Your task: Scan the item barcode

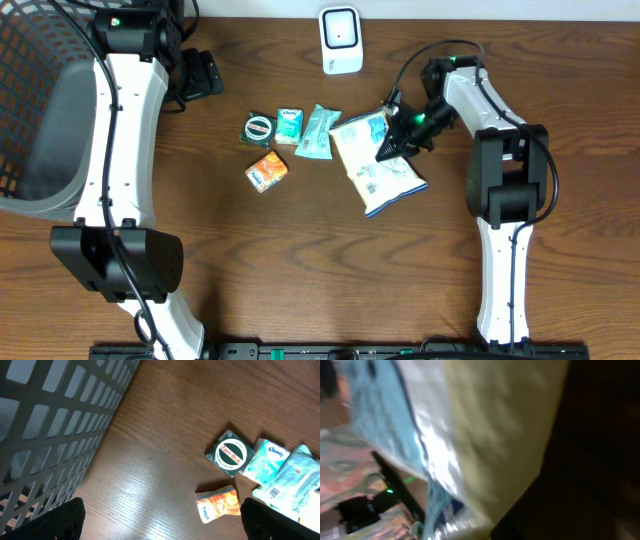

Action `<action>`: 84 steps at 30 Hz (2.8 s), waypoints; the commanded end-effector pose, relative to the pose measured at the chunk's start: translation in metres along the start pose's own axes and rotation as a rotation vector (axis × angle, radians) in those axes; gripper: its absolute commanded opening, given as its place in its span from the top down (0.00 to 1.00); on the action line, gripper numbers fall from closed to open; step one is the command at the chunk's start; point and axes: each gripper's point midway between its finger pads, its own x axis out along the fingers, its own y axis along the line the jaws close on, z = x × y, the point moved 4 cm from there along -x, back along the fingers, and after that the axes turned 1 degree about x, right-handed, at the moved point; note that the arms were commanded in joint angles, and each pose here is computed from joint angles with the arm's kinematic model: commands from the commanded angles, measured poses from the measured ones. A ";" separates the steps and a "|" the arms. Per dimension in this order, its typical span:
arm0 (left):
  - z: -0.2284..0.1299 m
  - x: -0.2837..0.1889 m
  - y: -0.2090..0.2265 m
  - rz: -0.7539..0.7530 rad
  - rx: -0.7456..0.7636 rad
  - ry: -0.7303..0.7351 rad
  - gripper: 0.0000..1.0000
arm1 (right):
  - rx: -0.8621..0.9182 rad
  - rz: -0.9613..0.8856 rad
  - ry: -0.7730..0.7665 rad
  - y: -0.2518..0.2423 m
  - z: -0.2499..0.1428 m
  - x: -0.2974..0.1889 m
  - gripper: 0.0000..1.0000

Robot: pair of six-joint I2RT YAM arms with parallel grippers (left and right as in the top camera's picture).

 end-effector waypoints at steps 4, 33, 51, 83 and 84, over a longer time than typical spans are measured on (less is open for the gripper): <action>-0.001 0.006 0.002 0.018 0.010 0.014 0.03 | -0.139 0.178 -0.252 0.073 0.024 -0.080 0.99; -0.001 0.006 0.002 0.018 0.010 0.014 0.02 | -0.418 0.697 -0.425 0.203 0.008 -0.194 0.99; -0.001 0.006 0.002 0.018 0.010 0.014 0.03 | -0.402 0.650 -0.423 0.207 0.013 -0.183 0.99; -0.001 0.006 0.002 0.019 0.010 0.013 0.02 | 0.267 -1.198 -0.750 0.043 0.026 -0.180 0.99; -0.001 0.006 0.002 0.018 0.010 0.014 0.02 | 0.269 -1.232 -0.759 0.041 0.027 -0.182 0.99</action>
